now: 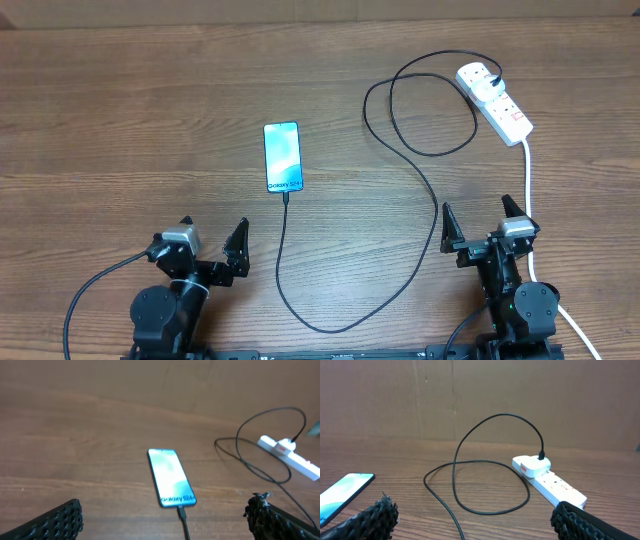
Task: Plug charger to phone and switch on socket
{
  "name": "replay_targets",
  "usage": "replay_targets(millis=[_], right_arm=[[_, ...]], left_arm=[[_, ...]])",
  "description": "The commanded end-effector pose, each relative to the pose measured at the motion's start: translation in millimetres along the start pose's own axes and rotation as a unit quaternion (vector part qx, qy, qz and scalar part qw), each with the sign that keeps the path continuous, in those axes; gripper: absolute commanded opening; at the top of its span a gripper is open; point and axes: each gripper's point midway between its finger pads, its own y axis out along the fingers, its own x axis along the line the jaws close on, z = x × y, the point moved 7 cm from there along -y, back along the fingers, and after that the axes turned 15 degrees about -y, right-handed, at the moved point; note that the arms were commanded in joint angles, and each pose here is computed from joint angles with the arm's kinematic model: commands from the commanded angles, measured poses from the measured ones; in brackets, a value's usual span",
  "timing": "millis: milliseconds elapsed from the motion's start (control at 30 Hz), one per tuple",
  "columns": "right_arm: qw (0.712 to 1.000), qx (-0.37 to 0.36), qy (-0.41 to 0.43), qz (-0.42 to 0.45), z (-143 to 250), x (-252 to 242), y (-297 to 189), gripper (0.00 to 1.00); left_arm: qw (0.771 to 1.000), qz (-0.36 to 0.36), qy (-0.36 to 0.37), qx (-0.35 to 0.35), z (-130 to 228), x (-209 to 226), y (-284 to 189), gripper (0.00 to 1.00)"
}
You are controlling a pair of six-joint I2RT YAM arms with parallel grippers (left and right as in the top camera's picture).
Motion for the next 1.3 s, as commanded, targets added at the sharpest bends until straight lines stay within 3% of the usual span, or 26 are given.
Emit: replay_targets(millis=[0,233,433,667,833,1267], right_arm=[[1.000,-0.003,0.000,0.004,1.6,-0.4,-0.1,1.00],[1.000,-0.003,-0.001,0.004,1.6,-0.4,-0.1,1.00],[1.000,-0.003,0.000,0.004,1.6,-0.4,-0.1,1.00],[1.000,-0.003,0.000,0.004,1.6,-0.4,-0.1,1.00],[1.000,-0.003,-0.001,0.004,1.6,-0.4,-0.1,1.00],[1.000,-0.003,-0.001,0.004,1.6,-0.4,-0.1,1.00]], left_arm=[[1.000,0.012,0.010,-0.013,5.9,3.4,3.3,1.00],[0.999,0.029,0.016,-0.038,4.9,3.2,8.0,1.00],[0.993,0.040,0.042,-0.102,-4.2,3.3,11.7,1.00],[0.991,-0.008,0.041,-0.125,-8.9,13.3,11.1,1.00],[0.991,-0.059,0.034,-0.111,-1.8,26.5,12.0,1.00],[0.989,-0.054,0.100,-0.096,1.3,24.8,12.9,1.00]])
